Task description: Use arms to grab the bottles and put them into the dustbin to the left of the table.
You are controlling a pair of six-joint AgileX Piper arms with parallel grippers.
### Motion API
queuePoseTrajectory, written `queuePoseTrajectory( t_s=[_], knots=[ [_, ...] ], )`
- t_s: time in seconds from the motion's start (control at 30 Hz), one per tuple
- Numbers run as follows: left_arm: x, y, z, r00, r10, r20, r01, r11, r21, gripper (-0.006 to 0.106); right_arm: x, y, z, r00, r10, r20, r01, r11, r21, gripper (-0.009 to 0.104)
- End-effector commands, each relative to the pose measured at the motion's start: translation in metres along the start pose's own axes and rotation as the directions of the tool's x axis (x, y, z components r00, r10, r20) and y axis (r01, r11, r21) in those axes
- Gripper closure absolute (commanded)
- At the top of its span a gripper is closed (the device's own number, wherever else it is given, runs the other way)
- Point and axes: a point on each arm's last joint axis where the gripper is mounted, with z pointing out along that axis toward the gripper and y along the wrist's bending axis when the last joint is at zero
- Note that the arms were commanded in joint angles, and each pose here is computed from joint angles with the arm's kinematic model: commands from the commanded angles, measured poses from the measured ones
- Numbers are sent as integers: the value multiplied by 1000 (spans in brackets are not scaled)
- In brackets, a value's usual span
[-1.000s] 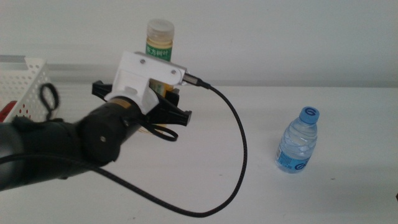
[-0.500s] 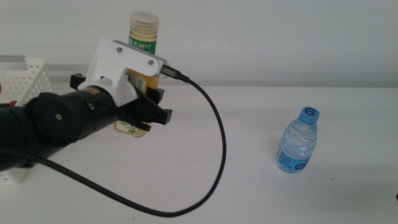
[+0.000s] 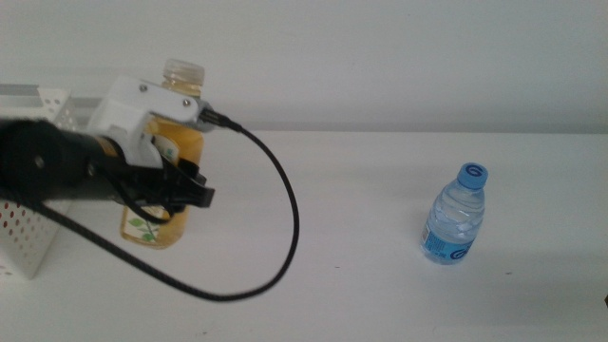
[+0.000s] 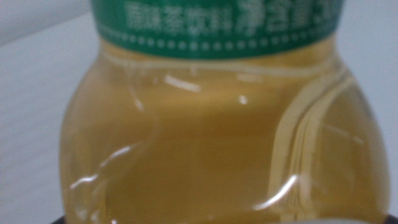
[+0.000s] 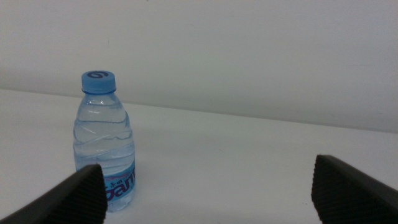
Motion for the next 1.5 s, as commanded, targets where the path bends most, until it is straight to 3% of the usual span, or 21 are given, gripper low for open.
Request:
queuePoseTrajectory(
  t_s=[0.0, 0.27, 0.43, 0.63, 0.8, 0.97, 1.23, 1.47],
  knots=[
    [-21, 7, -21, 999, -26, 47, 27, 999, -17, 102, 11, 1, 0, 1000, -11, 7, 11, 1000, 5, 7],
    [-51, 23, -51, 999, 6, -49, -7, 999, -33, 102, 11, 1, 0, 1000, -11, 7, 11, 1000, 5, 7],
    [-57, 50, -62, 991, -14, -132, 6, 998, -59, 102, 11, 1, 0, 1000, -11, 7, 11, 1000, 5, 7],
    [-67, 86, -75, 980, 8, -201, -14, 999, -32, 102, 11, 1, 0, 1000, -11, 7, 11, 1000, 5, 7],
    [-69, 122, -71, 973, -61, -223, 48, 997, -65, 102, 11, 1, 0, 1000, -11, 7, 11, 1000, 5, 7],
    [-71, 160, -72, 951, -48, -306, 30, 998, -62, 102, 11, 1, 0, 1000, -11, 7, 11, 1000, 5, 7],
    [-73, 212, -68, 913, -73, -402, 5, 986, -169, 102, 11, 1, 0, 1000, -11, 7, 11, 1000, 5, 7],
    [-49, 249, -46, 891, -138, -433, 62, 981, -185, 102, 11, 1, 0, 1000, -11, 7, 11, 1000, 5, 7]
  ],
)
